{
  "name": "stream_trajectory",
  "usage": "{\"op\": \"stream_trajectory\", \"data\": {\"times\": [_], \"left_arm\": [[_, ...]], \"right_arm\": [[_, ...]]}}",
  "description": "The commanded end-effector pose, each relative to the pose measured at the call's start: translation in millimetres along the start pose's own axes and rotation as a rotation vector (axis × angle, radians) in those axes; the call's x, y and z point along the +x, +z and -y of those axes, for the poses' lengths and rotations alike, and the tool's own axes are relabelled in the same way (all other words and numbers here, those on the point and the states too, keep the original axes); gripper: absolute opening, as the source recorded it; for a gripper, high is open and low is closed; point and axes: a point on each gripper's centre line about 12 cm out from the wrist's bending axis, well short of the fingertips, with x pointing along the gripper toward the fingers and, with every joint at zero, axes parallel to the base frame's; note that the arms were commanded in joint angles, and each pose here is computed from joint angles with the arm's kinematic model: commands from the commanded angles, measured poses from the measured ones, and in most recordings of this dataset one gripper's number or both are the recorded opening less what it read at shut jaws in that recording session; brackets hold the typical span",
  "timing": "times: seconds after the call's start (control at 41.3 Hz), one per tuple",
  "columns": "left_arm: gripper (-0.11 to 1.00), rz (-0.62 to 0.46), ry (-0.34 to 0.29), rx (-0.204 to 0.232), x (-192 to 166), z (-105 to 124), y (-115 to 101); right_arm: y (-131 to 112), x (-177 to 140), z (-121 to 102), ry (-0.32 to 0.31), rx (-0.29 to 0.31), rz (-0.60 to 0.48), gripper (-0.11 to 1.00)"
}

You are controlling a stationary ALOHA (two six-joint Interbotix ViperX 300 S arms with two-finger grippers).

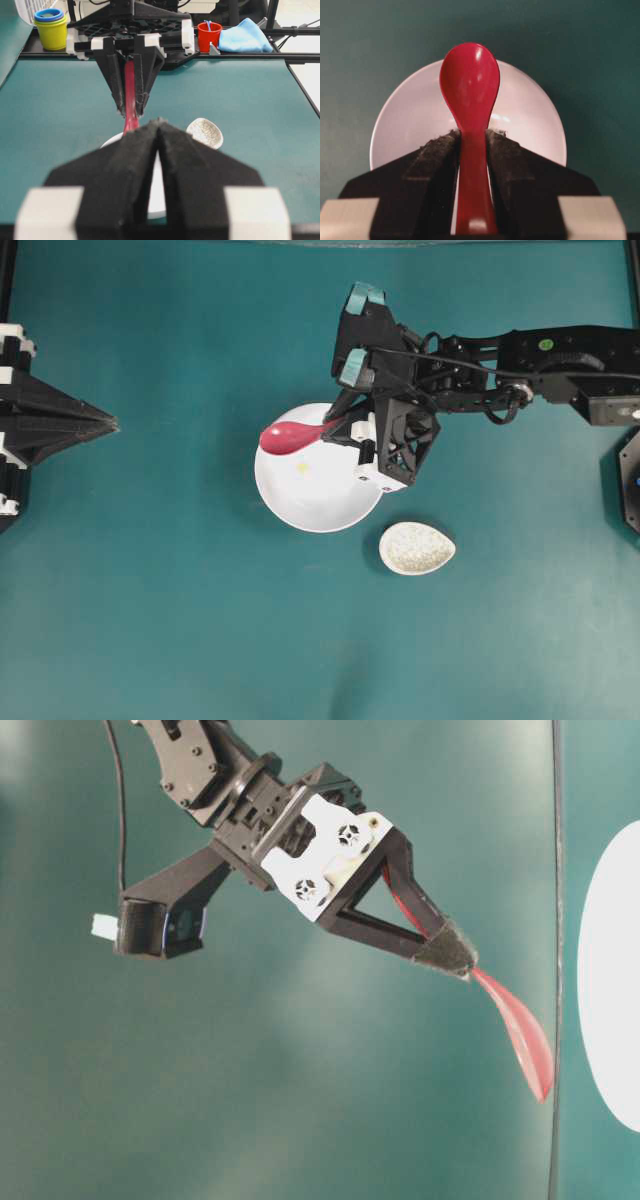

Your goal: Scoop the yellow hexagonal prism block from the bowl with a spoon using the right arm.

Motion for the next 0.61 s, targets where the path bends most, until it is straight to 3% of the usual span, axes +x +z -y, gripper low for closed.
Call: {"op": "stream_trajectory", "data": {"times": [0.0,0.339,0.582], "left_arm": [[0.06,0.029,0.002,0.003,2,-1,12],[0.06,0.028,0.002,0.003,2,-1,12],[0.06,0.023,0.000,0.006,2,0,11]], "right_arm": [[17,-18,-5,0.012,-0.007,0.045,0.24],[10,-45,-14,0.046,-0.006,-0.156,0.24],[-6,-47,-14,0.041,0.072,-0.300,0.24]]}}
